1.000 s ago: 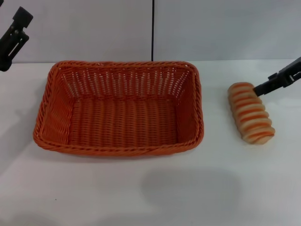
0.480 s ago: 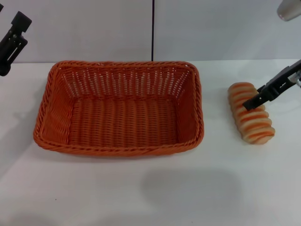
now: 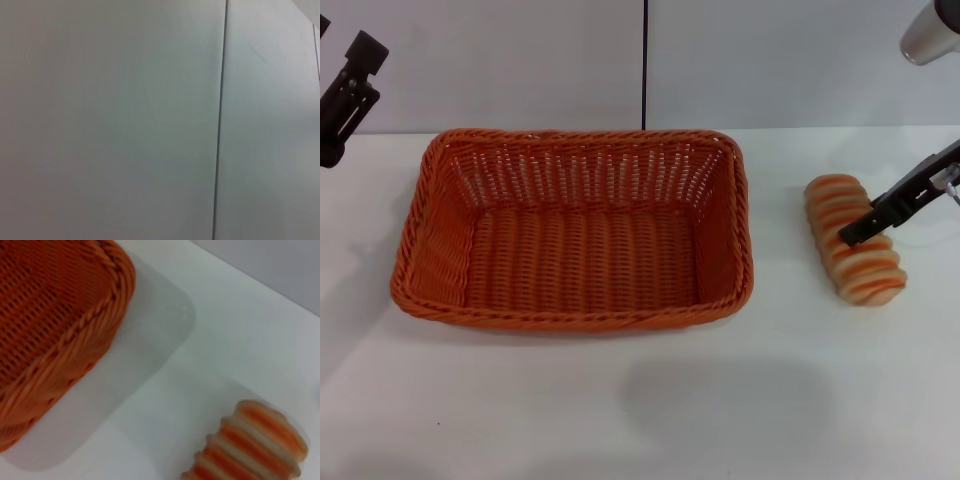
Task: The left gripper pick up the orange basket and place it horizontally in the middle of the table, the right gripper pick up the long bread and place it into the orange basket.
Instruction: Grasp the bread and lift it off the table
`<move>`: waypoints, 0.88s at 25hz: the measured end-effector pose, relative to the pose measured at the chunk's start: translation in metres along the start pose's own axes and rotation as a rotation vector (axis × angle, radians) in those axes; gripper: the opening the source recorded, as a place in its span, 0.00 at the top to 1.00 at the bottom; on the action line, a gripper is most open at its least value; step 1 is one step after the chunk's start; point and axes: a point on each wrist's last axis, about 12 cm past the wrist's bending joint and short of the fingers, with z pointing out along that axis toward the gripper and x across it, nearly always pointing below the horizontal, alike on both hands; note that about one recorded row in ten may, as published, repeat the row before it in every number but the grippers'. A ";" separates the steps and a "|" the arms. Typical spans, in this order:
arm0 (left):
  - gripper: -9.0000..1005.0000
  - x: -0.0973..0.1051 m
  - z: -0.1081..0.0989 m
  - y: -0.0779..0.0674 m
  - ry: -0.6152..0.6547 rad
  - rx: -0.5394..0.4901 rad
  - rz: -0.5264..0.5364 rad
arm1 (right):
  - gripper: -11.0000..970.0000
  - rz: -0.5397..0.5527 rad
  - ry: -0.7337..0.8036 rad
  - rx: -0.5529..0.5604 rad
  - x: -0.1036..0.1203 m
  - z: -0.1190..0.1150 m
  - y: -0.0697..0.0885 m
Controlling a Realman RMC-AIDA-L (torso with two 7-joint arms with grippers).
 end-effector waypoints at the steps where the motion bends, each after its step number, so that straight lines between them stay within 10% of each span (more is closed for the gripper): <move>1: 0.21 0.000 0.000 0.000 0.000 0.000 0.000 | 0.28 0.001 0.001 0.001 0.000 0.000 0.000; 22: 0.21 0.001 -0.003 -0.004 -0.013 0.002 -0.018 | 0.28 0.014 -0.026 0.014 0.000 0.009 0.002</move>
